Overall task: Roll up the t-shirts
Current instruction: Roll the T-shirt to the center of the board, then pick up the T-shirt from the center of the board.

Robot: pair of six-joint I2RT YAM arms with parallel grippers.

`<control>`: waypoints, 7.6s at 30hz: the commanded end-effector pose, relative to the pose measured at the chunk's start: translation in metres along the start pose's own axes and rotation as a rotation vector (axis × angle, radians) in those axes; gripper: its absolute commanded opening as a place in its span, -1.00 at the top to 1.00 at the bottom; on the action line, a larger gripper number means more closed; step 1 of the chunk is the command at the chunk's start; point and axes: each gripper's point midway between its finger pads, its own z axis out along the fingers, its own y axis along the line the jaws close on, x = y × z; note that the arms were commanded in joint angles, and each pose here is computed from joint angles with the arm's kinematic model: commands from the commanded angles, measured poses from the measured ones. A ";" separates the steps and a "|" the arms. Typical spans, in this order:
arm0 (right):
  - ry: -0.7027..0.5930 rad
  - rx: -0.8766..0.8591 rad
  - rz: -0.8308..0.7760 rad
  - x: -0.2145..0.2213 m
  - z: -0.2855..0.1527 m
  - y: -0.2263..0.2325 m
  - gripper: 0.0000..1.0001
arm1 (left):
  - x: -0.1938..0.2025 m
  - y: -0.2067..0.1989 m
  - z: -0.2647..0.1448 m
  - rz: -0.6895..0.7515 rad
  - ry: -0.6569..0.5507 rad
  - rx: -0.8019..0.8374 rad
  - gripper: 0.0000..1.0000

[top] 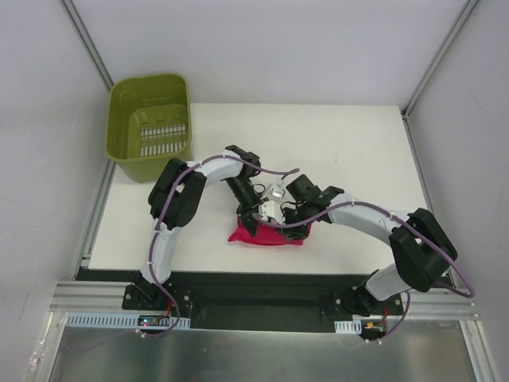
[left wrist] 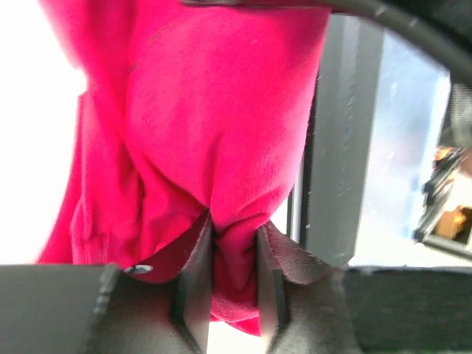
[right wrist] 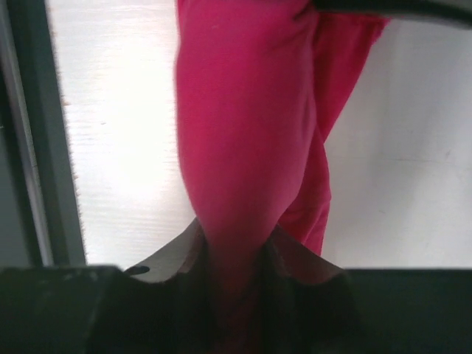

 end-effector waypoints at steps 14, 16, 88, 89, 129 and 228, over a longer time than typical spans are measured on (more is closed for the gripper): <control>-0.144 -0.732 0.593 0.012 -0.051 0.047 0.70 | -0.029 0.010 -0.035 -0.329 -0.202 0.171 0.65; -0.153 -0.789 0.612 0.015 -0.049 0.040 0.71 | -0.028 0.017 -0.036 -0.317 -0.180 0.137 0.60; -0.273 0.346 0.821 0.102 -0.218 -0.099 -0.91 | -0.047 0.006 0.041 0.367 0.060 -0.163 0.19; -0.312 0.571 0.691 0.100 -0.242 -0.127 -0.91 | -0.048 0.005 0.041 0.355 0.059 -0.160 0.18; -0.148 0.083 -0.146 0.044 -0.038 -0.014 -0.91 | -0.051 0.009 0.030 0.126 -0.048 -0.050 -0.04; 0.073 -0.171 0.016 0.066 0.000 0.002 0.17 | -0.064 -0.006 0.049 0.939 -0.377 -0.759 -0.85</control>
